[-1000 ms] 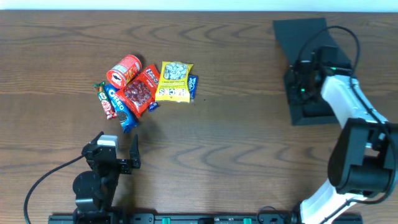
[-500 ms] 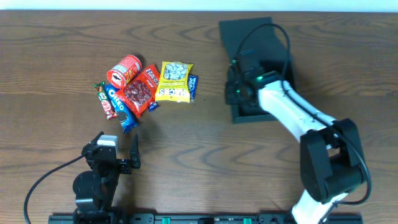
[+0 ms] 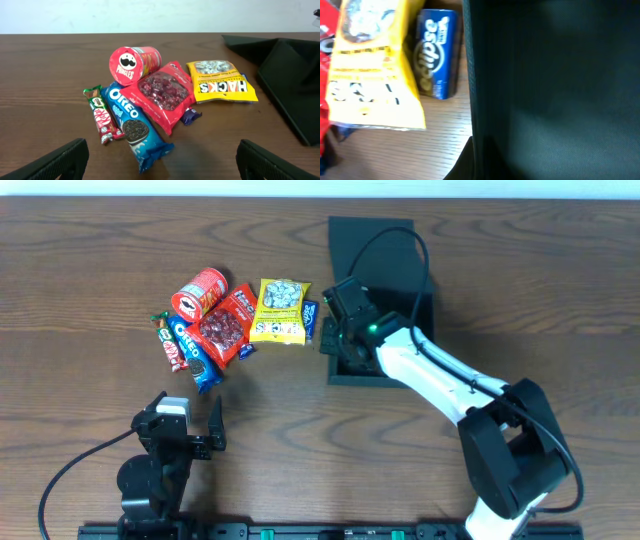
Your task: Pack container
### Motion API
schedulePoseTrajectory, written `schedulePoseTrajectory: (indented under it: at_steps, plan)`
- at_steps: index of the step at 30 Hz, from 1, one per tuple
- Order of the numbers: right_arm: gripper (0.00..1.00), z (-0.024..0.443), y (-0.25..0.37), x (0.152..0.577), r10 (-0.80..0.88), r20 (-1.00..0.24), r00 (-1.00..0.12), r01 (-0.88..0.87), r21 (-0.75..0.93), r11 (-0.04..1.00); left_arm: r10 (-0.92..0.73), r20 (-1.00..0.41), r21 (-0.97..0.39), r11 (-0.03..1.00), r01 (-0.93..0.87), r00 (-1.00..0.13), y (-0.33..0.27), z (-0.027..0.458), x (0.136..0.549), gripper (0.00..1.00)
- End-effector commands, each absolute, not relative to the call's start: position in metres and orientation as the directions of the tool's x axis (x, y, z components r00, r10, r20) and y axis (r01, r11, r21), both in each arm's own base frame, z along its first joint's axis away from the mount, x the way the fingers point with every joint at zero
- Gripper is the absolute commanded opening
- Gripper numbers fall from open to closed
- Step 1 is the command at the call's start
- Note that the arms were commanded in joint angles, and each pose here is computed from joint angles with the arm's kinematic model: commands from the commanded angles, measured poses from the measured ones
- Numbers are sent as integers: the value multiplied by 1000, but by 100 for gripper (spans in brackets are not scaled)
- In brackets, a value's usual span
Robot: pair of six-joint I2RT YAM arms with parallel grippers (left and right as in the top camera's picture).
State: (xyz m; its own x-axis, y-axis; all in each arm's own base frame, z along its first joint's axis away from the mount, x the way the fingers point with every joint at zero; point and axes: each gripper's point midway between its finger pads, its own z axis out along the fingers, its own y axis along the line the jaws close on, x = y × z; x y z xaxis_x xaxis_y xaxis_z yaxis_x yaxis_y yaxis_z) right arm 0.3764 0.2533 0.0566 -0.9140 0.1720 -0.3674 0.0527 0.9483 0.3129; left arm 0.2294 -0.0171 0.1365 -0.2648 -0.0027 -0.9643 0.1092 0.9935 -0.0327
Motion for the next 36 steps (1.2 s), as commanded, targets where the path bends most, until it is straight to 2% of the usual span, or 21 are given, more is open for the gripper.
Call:
schedulePoseTrajectory:
  at_steps: [1,10,11,12,13,18,21,24,28,32,36]
  plan:
    - [2,53,271,371,211,-343,-915,85,348,934,-3,-957,-36,994,107,-291,-17,125,229,95]
    - [1,52,273,367,174,-354,-919,54,324,944,-3,-957,-36,994,107,-291,-17,125,229,95]
    - [11,52,273,368,174,-356,-918,53,325,944,-3,-957,-36,994,107,-291,-17,125,229,95]
    - [42,52,274,369,175,-358,-917,52,327,944,-3,-957,-36,994,107,-290,-17,125,229,95]
    - [99,53,274,369,175,-360,-916,51,329,943,-3,-957,-36,994,107,-291,-17,125,229,95]
    - [99,61,274,371,112,-381,-918,-9,303,953,-3,-957,-36,994,107,-290,-17,125,229,95]
    - [99,91,279,377,56,-421,-906,-77,292,953,-3,-957,-36,994,107,-290,-17,125,229,95]
    - [99,145,285,386,-30,-507,-861,-194,274,942,-3,-957,-36,994,107,-290,-17,125,229,95]
    - [99,230,282,389,-133,-666,-734,-365,221,904,-3,-957,-36,994,107,-290,-17,125,229,95]
    - [99,281,264,368,-221,-742,-633,-467,138,873,-3,-957,-36,994,107,-291,-17,125,229,95]
    - [99,308,231,327,-362,-738,-570,-553,19,833,-3,-957,-36,994,107,-290,-17,125,229,95]
